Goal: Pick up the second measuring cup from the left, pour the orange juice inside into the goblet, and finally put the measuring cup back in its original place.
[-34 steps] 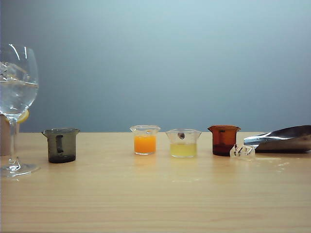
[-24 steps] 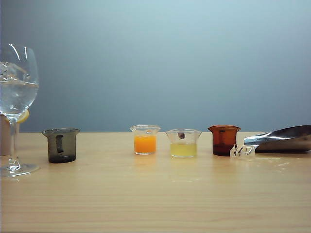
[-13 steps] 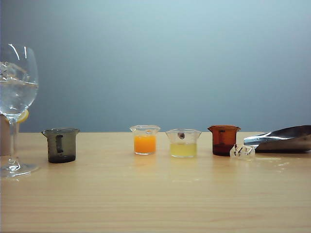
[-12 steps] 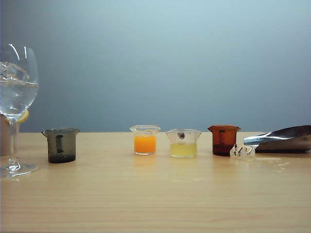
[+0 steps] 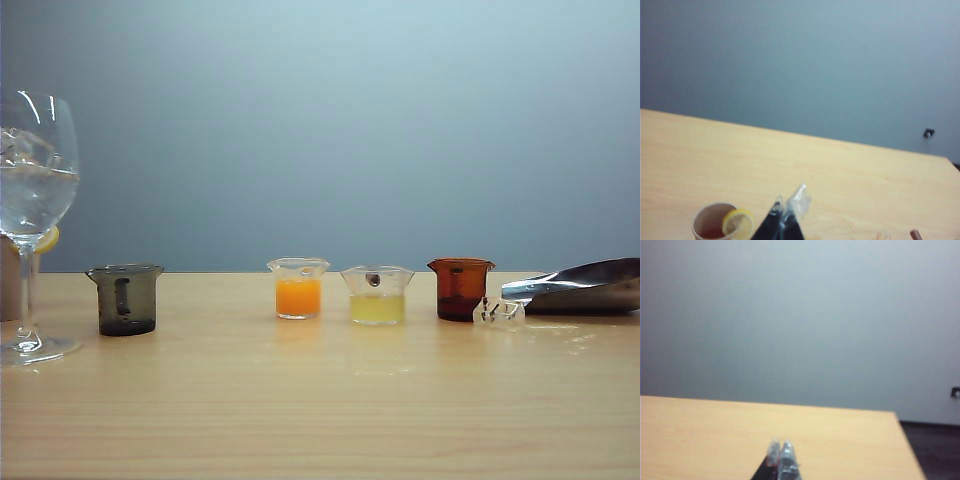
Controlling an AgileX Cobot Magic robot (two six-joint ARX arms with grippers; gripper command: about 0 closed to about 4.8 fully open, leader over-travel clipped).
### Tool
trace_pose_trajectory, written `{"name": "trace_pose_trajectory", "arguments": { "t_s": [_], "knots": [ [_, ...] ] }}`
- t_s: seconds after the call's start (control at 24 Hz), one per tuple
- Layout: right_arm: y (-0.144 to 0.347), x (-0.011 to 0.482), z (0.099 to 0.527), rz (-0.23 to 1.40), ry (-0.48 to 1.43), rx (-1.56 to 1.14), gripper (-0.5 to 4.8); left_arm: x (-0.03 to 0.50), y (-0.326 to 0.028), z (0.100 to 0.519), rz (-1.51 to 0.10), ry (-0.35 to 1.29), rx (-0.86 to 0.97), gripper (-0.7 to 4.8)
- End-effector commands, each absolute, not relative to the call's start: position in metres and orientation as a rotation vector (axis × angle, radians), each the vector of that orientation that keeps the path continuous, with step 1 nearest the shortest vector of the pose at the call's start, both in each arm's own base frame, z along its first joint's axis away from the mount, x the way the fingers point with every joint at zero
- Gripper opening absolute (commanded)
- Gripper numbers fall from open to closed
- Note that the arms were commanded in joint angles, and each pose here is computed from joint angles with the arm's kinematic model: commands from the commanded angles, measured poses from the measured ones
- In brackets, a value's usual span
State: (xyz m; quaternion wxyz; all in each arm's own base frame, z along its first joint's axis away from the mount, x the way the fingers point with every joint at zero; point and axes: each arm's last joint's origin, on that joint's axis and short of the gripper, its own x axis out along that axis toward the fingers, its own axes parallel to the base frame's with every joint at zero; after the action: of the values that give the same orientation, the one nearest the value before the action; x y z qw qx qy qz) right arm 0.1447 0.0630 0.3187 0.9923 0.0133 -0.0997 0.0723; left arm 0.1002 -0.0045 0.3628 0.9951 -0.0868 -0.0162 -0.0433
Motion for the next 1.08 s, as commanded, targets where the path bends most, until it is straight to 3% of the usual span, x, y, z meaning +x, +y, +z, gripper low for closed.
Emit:
{"name": "trace_pose_trajectory", "arguments": {
  "t_s": [0.04, 0.25, 0.54, 1.04, 1.08],
  "knots": [
    [0.093, 0.149, 0.312, 0.078, -0.166, 0.03, -0.03, 0.1, -0.005, 0.363, -0.105, -0.027, -0.176, -0.06],
    [0.179, 0.158, 0.273, 0.141, -0.139, 0.078, -0.03, 0.1, -0.006, 0.363, -0.114, -0.021, -0.175, -0.06],
    [0.254, 0.195, 0.196, 0.183, -0.121, 0.064, -0.02, 0.099, -0.007, 0.363, -0.155, -0.01, -0.174, -0.06],
    [0.322, 0.242, 0.157, 0.133, -0.026, 0.069, 0.02, 0.099, -0.007, 0.358, -0.153, 0.038, -0.172, -0.06],
    [0.325, 0.245, 0.153, 0.131, 0.0, 0.12, 0.97, 0.099, -0.007, 0.358, -0.153, 0.038, -0.173, -0.06]
  ]
}}
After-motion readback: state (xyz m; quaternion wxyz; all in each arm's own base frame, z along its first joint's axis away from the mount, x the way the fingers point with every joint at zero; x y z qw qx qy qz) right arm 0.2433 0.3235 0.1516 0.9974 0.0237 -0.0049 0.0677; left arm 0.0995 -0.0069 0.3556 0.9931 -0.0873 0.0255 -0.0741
